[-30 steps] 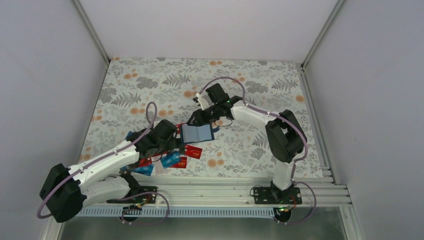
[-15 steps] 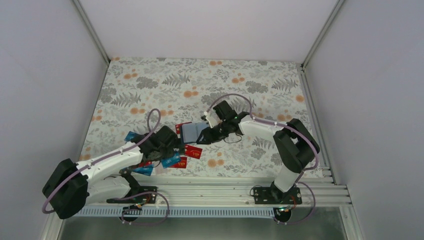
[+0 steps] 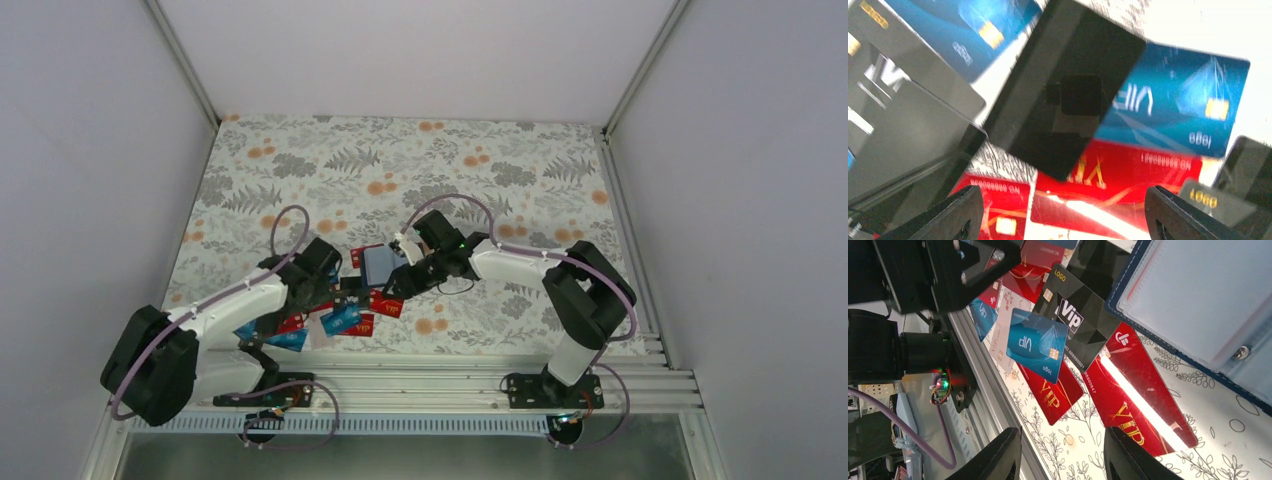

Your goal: Put the credit cards into the card holder

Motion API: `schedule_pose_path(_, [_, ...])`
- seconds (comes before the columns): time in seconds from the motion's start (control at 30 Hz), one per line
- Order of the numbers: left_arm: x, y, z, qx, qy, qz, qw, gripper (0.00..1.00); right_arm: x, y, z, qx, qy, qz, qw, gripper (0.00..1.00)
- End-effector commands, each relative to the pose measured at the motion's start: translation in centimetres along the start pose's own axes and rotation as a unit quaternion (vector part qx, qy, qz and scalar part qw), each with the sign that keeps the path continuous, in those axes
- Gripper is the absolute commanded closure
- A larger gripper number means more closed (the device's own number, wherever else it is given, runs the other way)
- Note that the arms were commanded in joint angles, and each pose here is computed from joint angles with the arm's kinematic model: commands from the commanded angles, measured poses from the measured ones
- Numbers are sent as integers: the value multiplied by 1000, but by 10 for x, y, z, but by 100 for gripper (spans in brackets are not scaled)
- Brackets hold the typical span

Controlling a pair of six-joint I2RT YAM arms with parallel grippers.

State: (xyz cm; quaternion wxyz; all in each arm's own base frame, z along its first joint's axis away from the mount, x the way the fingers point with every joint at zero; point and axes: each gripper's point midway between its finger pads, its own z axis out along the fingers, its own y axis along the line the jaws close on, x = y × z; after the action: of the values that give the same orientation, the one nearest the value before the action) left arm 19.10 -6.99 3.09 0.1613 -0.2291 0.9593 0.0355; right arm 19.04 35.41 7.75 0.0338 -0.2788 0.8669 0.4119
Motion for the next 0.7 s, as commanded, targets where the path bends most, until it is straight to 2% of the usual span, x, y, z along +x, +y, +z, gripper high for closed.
schedule_pose_path(0.0, [-38, -2, -1, -12, -36, -3, 999, 18, -12, 7, 3, -2, -13, -17, 1000, 56])
schedule_pose_path(0.37, [-77, -7, 29, 16, -11, 13, 1000, 16, 2, -2, 4, 5, -3, -12, 1000, 57])
schedule_pose_path(0.53, [-65, -16, 48, 47, 38, 28, 998, 17, 3, -5, 5, 12, 0, -18, 1000, 57])
schedule_pose_path(0.67, [-41, -13, 60, 59, 69, 24, 996, 24, 3, -9, 5, 16, 1, -19, 1000, 58])
